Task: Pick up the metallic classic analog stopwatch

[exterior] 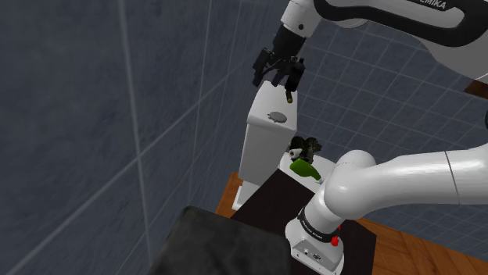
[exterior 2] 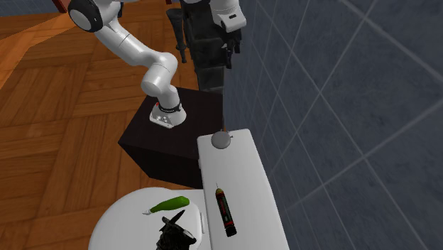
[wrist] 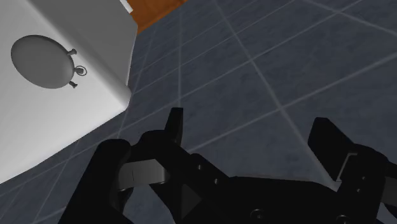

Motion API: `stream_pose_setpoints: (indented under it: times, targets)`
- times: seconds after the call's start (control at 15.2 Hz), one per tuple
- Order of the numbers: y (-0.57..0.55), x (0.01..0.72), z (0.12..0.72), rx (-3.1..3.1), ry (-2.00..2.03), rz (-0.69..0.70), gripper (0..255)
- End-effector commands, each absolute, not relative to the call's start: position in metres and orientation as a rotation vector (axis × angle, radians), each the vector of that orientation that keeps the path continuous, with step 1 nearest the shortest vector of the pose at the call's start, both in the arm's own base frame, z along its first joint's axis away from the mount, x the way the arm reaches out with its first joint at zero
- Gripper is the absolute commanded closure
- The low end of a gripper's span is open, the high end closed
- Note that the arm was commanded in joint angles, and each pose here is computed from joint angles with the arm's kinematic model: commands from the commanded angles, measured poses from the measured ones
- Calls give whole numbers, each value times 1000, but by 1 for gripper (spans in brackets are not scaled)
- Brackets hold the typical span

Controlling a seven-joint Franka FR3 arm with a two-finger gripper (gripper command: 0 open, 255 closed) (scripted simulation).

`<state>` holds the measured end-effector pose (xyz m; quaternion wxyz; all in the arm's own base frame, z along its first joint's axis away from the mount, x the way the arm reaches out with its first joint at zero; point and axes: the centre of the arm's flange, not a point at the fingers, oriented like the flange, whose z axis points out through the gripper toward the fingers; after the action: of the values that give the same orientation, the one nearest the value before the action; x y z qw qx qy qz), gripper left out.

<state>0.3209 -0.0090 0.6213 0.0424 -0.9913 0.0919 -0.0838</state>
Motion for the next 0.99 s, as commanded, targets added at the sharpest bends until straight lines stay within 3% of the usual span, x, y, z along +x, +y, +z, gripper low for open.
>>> stream_pose_setpoints:
  times: [0.0,0.92]
  targets:
    - [-9,321,621,-3033,281,-256,0]
    - [-157,305,523,-3089,-278,-155,0]
